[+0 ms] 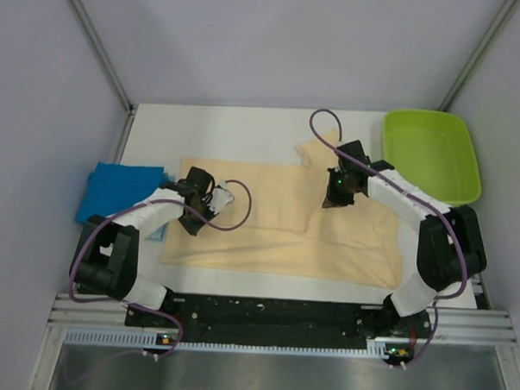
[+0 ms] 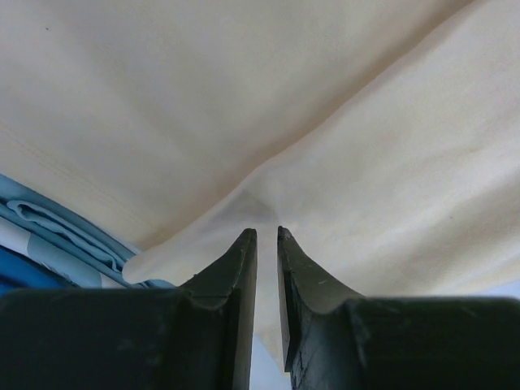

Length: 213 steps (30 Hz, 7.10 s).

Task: Fold and stack the t-shirts
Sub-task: Fold the flattened tshirt in 1/3 of the way, then grap the side of the flattened tshirt furthest away from the robot with both arms, then fold the other side of the tshirt into a rectangle

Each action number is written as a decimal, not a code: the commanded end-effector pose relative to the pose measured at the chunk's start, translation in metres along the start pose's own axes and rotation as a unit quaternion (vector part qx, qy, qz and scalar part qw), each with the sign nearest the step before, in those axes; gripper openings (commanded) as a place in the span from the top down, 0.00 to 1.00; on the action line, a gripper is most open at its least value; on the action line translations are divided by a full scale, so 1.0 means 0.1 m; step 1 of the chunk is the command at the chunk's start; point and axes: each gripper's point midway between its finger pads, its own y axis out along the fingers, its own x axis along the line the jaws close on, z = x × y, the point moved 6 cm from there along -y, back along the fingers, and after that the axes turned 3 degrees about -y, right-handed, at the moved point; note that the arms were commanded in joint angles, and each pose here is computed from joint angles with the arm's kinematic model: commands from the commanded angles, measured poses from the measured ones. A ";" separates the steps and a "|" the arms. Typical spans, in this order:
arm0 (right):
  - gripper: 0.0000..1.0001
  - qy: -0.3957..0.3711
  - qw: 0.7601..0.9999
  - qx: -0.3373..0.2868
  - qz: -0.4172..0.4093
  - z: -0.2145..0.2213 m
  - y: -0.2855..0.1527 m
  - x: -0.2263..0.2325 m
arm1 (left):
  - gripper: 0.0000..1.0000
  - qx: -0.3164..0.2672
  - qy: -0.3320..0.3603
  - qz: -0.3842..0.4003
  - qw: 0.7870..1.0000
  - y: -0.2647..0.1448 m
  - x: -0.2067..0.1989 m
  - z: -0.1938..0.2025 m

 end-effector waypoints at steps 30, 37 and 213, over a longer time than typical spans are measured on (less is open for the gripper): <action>0.01 0.081 0.989 -0.090 0.082 0.44 -0.63 -0.53 | 0.44 0.085 0.122 0.065 0.987 -0.32 -0.04 0.63; 0.01 0.283 0.940 -0.160 0.106 1.05 -0.87 -1.14 | 0.39 0.103 0.143 0.063 0.982 -0.29 -0.11 0.79; 0.54 -0.153 0.982 0.105 0.033 -0.36 0.51 -0.14 | 1.00 0.099 0.039 0.140 0.984 0.19 0.53 0.15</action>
